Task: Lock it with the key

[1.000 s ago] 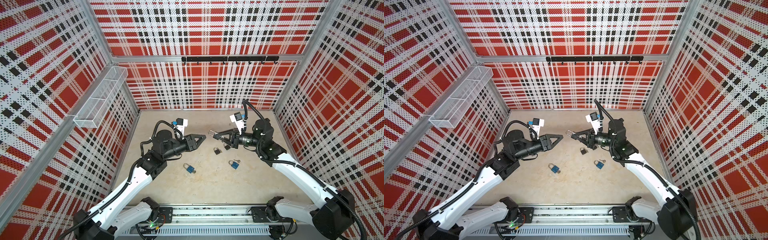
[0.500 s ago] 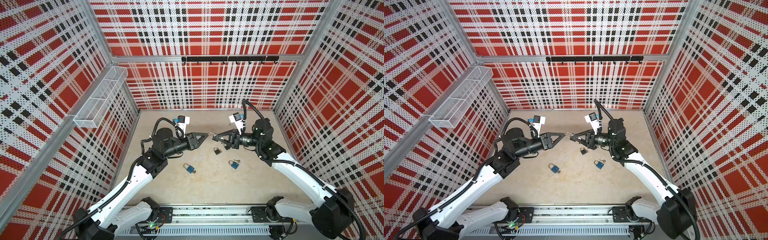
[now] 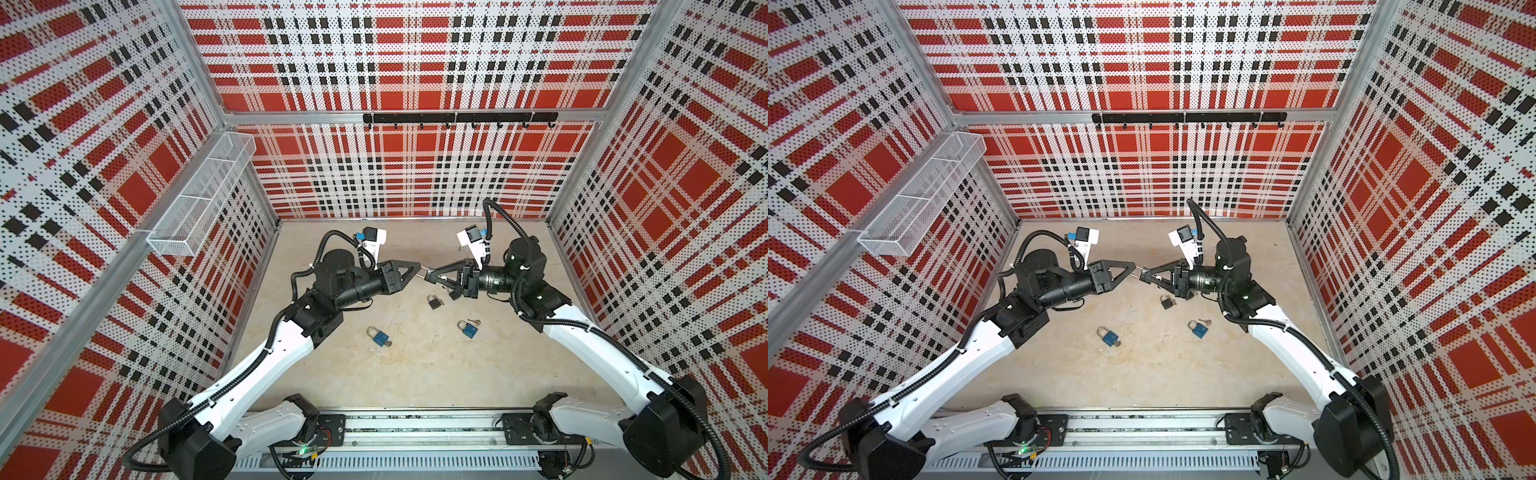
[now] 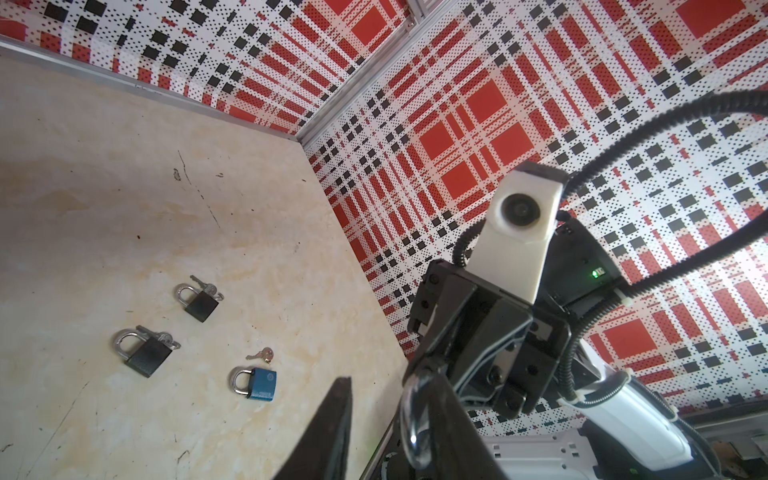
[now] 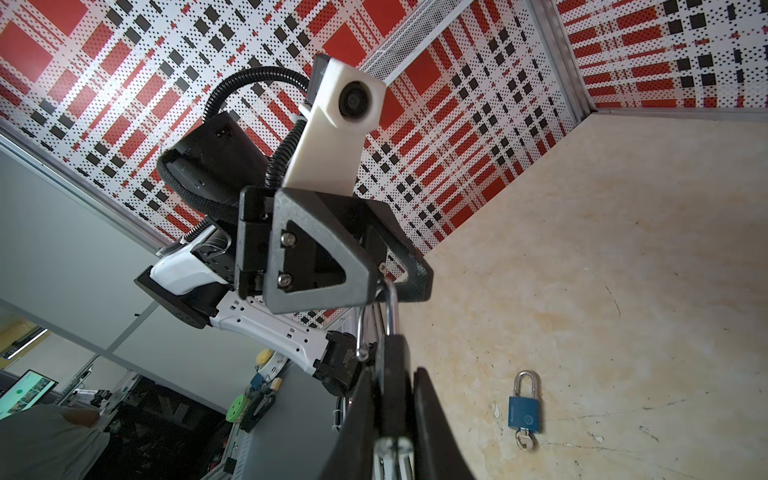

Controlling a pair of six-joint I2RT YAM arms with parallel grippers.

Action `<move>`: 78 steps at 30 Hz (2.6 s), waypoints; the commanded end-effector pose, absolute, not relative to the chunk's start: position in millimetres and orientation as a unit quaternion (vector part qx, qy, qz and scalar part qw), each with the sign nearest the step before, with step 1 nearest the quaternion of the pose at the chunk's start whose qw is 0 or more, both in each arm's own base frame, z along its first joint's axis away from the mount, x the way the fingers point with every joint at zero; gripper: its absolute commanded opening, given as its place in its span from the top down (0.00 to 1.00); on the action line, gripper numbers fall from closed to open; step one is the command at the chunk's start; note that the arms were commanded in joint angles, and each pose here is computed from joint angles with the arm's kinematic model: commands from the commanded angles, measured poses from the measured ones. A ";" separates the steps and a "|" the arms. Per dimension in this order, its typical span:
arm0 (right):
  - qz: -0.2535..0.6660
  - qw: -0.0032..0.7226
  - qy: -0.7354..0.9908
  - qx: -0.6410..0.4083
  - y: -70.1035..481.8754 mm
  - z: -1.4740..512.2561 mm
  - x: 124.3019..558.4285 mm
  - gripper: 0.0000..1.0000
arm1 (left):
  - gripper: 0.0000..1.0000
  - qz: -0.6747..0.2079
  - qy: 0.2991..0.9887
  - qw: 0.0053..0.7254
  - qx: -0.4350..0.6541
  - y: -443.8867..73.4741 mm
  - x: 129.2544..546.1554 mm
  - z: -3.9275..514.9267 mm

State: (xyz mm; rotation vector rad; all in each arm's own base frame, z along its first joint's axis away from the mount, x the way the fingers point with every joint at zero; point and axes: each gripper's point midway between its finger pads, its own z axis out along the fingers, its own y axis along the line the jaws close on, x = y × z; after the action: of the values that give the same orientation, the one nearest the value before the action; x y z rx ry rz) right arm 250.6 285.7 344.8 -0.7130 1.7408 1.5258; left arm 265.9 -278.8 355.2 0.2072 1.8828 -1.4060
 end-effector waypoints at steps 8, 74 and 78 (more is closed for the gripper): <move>0.601 0.378 0.636 -0.303 285.6 371.8 245.0 1.00 | 0.77 -0.565 0.719 0.393 0.093 -281.2 262.7 372.8; 0.715 0.306 0.536 -0.328 283.7 423.2 205.6 1.00 | 1.00 -0.568 0.722 0.386 0.081 -281.4 268.9 343.4; 0.710 0.310 0.543 -0.323 285.2 419.1 210.2 1.00 | 1.00 -0.571 0.721 0.384 0.081 -283.8 266.3 344.9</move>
State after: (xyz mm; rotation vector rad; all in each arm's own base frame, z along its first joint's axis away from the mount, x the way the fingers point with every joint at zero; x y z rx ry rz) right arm 237.8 289.3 386.1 -0.6699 1.6381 1.9255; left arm 254.9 -279.9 391.5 0.2886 1.6749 -1.5014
